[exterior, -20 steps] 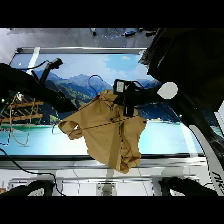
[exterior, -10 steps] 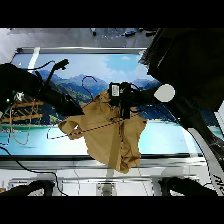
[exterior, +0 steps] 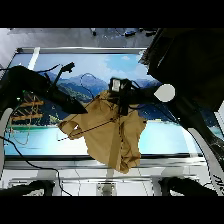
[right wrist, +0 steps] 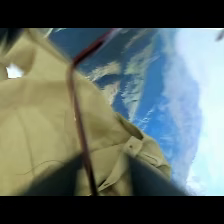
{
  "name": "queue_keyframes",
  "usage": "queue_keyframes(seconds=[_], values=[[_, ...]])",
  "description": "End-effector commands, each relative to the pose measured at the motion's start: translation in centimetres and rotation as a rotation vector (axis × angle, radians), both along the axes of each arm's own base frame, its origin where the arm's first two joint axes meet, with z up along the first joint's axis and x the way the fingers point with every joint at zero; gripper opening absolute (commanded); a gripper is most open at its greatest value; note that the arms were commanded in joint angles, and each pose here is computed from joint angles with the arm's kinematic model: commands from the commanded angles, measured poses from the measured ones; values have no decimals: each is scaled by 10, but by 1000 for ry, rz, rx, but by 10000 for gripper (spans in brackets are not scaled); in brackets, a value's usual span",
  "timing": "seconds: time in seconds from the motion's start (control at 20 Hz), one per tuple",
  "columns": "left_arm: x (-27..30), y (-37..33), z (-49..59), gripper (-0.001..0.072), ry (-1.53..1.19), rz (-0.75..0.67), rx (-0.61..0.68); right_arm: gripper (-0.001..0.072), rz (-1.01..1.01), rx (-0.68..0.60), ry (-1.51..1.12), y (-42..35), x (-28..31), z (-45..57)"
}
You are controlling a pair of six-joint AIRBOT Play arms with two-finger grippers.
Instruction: Fold the clothes and pants, and hang the long-sleeved shirts on hangers.
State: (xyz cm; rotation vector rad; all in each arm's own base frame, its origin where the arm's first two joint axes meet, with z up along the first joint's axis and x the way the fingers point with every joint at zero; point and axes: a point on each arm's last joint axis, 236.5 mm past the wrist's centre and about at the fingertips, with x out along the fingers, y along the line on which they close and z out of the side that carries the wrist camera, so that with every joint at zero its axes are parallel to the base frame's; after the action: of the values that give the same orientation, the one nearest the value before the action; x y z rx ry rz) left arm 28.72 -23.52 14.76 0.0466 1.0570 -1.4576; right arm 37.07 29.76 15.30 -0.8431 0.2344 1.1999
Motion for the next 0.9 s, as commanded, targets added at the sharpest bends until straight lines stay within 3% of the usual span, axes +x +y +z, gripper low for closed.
queue_keyframes(seconds=[0.0, 0.2, 0.4, 0.55, 0.85], values=[[36, 18, -21, 31, -134, 116, 131, 539, -175, 83, 63, -19, 24, 10], [63, 40, -25, 30, -274, 207, 241, 537, -423, 219, 161, -74, 54, 30], [83, 46, -23, 30, -345, 268, 262, 506, -697, 362, 280, -137, 92, 26], [98, 49, -25, 30, -403, 312, 307, 503, -864, 396, 486, -164, 118, -37], [91, 35, -33, 30, -455, 242, 367, 503, -1165, 437, 908, -188, 136, -171]])
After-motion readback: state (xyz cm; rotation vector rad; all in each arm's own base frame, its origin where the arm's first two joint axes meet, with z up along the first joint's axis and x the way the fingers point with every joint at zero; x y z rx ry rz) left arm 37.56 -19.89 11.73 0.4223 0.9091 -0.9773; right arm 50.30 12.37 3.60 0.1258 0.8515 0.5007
